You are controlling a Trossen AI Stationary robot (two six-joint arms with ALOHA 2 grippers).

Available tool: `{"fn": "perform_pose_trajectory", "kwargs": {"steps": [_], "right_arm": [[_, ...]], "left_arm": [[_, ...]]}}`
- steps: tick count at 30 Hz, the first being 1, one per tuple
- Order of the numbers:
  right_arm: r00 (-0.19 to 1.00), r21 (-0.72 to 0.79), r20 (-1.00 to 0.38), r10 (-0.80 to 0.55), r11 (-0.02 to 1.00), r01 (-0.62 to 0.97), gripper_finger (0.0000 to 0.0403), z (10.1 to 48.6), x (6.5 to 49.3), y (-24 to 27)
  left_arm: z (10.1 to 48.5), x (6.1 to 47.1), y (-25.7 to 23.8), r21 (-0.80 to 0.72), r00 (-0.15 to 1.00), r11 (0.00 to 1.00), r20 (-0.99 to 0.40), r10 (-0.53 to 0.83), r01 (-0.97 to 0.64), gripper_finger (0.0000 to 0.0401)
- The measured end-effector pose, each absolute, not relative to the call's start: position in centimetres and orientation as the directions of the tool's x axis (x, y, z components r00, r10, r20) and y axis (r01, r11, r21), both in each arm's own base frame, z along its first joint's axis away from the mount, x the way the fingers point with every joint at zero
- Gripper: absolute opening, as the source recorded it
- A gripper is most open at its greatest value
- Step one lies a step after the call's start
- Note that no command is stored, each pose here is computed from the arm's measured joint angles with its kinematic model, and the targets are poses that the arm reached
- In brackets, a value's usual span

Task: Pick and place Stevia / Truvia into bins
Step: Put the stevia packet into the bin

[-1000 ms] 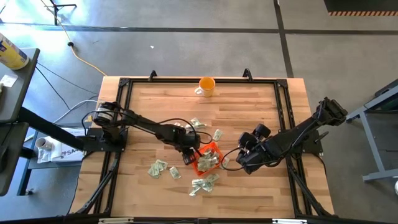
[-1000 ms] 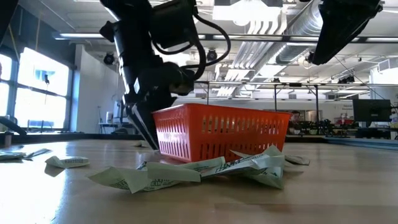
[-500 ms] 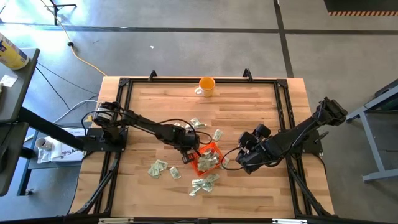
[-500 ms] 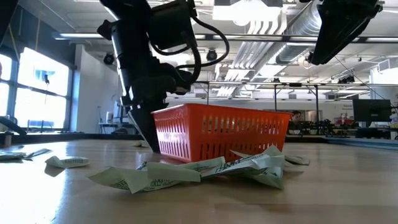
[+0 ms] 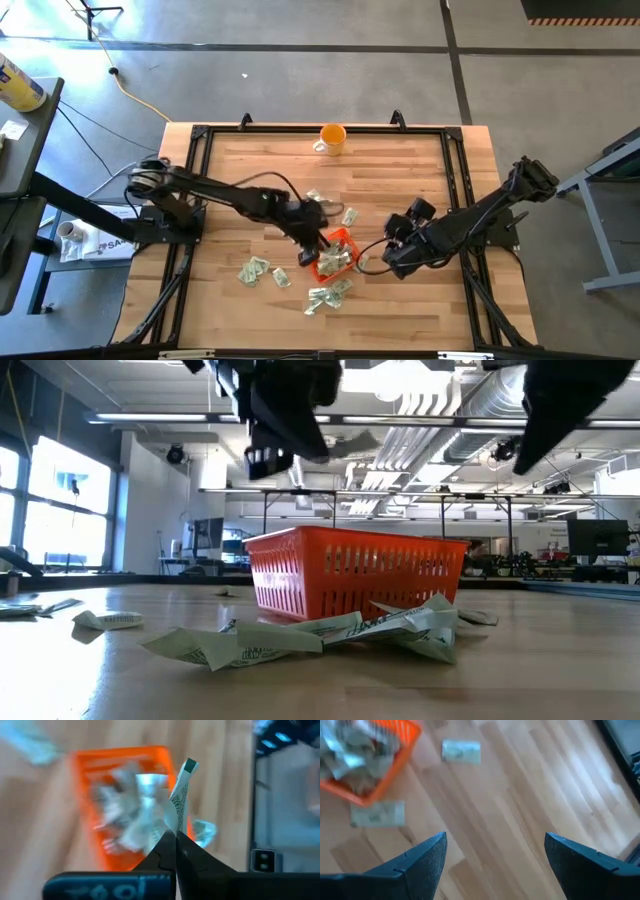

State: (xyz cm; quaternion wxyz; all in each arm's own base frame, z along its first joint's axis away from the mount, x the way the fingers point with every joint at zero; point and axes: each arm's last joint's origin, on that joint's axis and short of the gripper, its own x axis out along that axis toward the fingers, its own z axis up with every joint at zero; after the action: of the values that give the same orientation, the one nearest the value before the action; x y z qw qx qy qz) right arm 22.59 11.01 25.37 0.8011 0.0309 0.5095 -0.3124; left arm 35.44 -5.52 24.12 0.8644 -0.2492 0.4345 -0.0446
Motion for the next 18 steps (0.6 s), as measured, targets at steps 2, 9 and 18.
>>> {"fn": "perform_pose_trajectory", "kwargs": {"steps": [2, 9, 18], "right_arm": [[0.256, -0.264, -0.865, -0.432, 0.825, 0.5, 0.0325, 24.6, 22.5, 10.9], [0.245, -0.082, -0.946, -0.212, 0.888, 0.452, 0.0325, 20.3, 22.7, 11.0], [0.415, 0.003, -0.895, -0.163, 0.928, 0.372, 0.0325, 19.5, 25.8, 9.5]], "left_arm": [[22.8, 35.9, -6.2, -0.48, 0.588, 0.866, -0.744, -0.318, -0.139, 0.0046], [20.3, 36.1, -7.3, -0.437, 0.508, 0.872, -0.815, -0.279, -0.222, 0.0121], [19.7, 34.3, -6.3, -0.327, 0.337, 0.876, -0.919, -0.206, -0.356, 0.0211]]}}
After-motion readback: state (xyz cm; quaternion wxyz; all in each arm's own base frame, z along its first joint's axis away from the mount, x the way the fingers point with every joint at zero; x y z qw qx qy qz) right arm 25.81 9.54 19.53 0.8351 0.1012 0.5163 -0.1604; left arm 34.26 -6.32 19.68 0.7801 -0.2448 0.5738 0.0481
